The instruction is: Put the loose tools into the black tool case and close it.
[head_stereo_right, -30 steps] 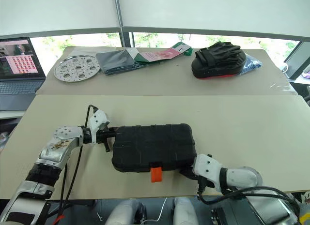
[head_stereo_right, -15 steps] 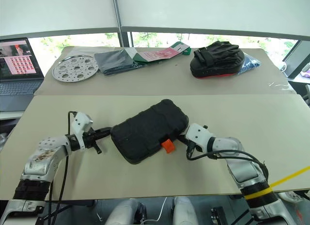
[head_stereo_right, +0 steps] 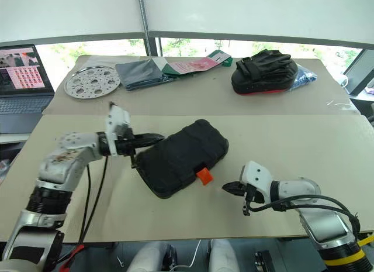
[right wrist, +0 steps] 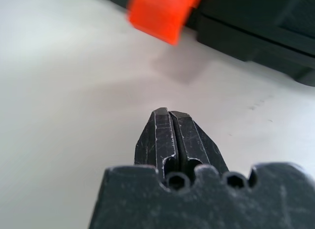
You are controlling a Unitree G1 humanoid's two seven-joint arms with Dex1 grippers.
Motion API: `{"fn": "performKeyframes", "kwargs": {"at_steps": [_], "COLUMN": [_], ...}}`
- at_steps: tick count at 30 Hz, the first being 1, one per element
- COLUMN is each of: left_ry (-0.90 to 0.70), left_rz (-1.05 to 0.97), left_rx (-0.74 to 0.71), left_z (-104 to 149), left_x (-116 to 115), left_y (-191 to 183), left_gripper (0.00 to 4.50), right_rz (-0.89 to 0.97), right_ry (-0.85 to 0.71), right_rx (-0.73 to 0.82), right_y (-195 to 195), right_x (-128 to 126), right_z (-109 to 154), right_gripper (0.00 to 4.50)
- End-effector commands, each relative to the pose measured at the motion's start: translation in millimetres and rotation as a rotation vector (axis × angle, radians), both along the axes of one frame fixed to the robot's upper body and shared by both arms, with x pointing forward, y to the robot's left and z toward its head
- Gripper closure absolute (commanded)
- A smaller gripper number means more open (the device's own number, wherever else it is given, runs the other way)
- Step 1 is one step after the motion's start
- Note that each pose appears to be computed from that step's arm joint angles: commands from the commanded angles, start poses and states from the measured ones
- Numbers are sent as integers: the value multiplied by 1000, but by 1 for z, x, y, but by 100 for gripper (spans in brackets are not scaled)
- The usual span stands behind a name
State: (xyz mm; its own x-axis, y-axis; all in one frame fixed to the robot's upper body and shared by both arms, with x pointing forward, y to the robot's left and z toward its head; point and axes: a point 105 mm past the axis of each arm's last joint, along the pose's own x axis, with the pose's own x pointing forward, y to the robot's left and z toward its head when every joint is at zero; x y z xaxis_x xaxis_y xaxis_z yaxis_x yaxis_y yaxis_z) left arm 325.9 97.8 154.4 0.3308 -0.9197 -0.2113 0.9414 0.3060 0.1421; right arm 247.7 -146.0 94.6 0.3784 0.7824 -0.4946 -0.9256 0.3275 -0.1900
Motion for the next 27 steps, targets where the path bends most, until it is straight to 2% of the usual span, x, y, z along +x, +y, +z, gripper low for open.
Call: {"fn": "performKeyframes", "kwargs": {"at_steps": [1,9,18,23,27], "left_ry": [-27,5,30,37,44], "left_rz": [-15,0,18,17,17], "left_rx": [39,70,75,82,87], "left_z": [-4,-20,-28,-29,-32], "left_x": [2,3,-3,-4,-5], "left_y": [-8,-13,-10,-10,-10], "left_gripper": [450,450,450,450,450], "right_rz": [46,76,91,113,165], "right_ry": [-20,-37,-92,-42,-11], "right_rx": [33,64,67,40,101], "right_y": [15,29,40,32,26], "right_x": [-3,4,16,8,-8], "right_z": [14,27,26,26,45], "right_gripper": [446,446,446,446,446]}}
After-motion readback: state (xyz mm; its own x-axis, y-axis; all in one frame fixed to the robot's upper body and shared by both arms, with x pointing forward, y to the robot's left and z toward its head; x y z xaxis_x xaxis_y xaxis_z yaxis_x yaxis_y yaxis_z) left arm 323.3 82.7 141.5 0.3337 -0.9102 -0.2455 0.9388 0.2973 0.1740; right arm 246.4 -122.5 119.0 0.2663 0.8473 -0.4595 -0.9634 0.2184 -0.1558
